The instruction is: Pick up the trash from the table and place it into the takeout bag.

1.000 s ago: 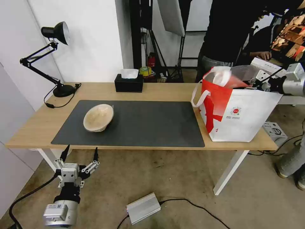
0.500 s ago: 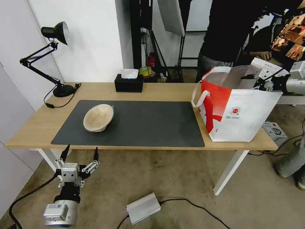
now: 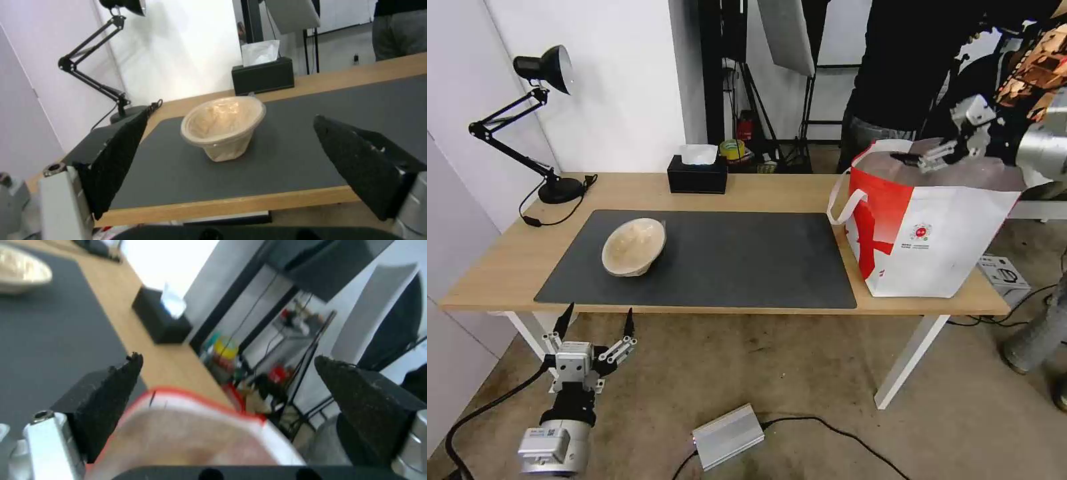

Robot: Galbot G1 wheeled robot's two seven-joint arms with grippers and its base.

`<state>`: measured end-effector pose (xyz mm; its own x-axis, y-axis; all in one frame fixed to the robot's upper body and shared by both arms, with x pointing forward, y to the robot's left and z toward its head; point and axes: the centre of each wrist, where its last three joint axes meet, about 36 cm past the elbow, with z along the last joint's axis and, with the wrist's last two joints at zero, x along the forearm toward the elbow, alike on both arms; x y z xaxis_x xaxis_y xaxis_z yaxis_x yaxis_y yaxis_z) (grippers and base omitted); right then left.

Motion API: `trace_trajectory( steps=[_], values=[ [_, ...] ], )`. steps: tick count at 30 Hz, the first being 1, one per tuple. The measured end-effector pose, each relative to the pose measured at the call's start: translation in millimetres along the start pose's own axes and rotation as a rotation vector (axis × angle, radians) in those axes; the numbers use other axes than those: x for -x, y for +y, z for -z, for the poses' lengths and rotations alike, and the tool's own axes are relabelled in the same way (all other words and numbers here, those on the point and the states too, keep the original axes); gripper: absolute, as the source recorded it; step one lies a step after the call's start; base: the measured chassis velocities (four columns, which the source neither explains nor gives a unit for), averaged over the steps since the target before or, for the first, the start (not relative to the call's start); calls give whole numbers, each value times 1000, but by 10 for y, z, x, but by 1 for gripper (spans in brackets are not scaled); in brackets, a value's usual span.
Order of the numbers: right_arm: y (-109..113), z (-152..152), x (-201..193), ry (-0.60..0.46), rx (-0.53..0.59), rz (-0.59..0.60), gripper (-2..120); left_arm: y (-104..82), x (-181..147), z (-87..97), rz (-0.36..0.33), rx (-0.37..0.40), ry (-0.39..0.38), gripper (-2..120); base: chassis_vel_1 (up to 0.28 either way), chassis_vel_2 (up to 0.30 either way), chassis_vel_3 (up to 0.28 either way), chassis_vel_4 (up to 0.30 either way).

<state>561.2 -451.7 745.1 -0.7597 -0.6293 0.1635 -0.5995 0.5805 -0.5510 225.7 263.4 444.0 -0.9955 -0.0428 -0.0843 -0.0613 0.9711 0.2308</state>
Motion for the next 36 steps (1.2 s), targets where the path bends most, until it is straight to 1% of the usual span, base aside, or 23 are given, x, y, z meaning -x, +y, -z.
trace_trajectory(
  steps=[2,4,8,9,13,14,16,18,19,22,23,25,27,28,30,31,33,36],
  values=[
    [58,120,28,-47,19,-19,99,5,-6,7,1,2,0,100,0,0,0,0],
    [90,167,42,-62,26,-27,99,5,-7,8,1,2,0,100,0,0,0,0],
    [345,405,139,-144,112,-87,100,1,-4,10,1,0,-1,100,0,0,0,0],
    [345,405,139,-144,112,-87,100,1,-4,10,1,0,-1,100,0,0,0,0],
    [654,606,259,-218,213,-144,100,-7,-1,4,2,-3,0,100,0,0,0,0],
    [654,606,259,-218,213,-144,100,-7,-1,4,2,-3,0,100,0,0,0,0],
    [837,702,299,-244,263,-170,100,-9,-2,3,3,-4,0,100,0,0,0,0],
    [1026,791,327,-254,312,-199,100,-9,-5,1,5,-4,2,100,0,0,0,0],
    [1026,791,327,-254,312,-199,100,-9,-5,1,5,-4,2,100,0,0,0,0],
    [1348,892,367,-248,399,-282,100,-6,-10,0,7,-3,3,100,0,0,0,0],
    [1348,892,367,-248,399,-282,100,-6,-10,0,7,-3,3,100,0,0,0,0],
    [1479,891,369,-233,424,-325,100,-4,-12,0,10,-3,4,100,0,0,0,0],
    [1556,851,354,-227,440,-371,100,-1,-13,-1,12,-2,5,100,0,0,0,0],
    [1556,851,354,-227,440,-371,100,-1,-13,-1,12,-2,5,100,0,0,0,0],
    [1707,727,321,-220,456,-426,100,5,-15,-12,16,-2,8,100,0,0,0,0],
    [1707,727,321,-220,456,-426,100,5,-15,-12,16,-2,8,100,0,0,0,0],
    [1847,614,300,-222,463,-448,100,3,-13,-24,19,-3,11,100,0,0,0,0],
    [1965,593,277,-234,477,-462,100,1,-13,-30,20,-3,12,100,0,0,0,0]
  ],
)
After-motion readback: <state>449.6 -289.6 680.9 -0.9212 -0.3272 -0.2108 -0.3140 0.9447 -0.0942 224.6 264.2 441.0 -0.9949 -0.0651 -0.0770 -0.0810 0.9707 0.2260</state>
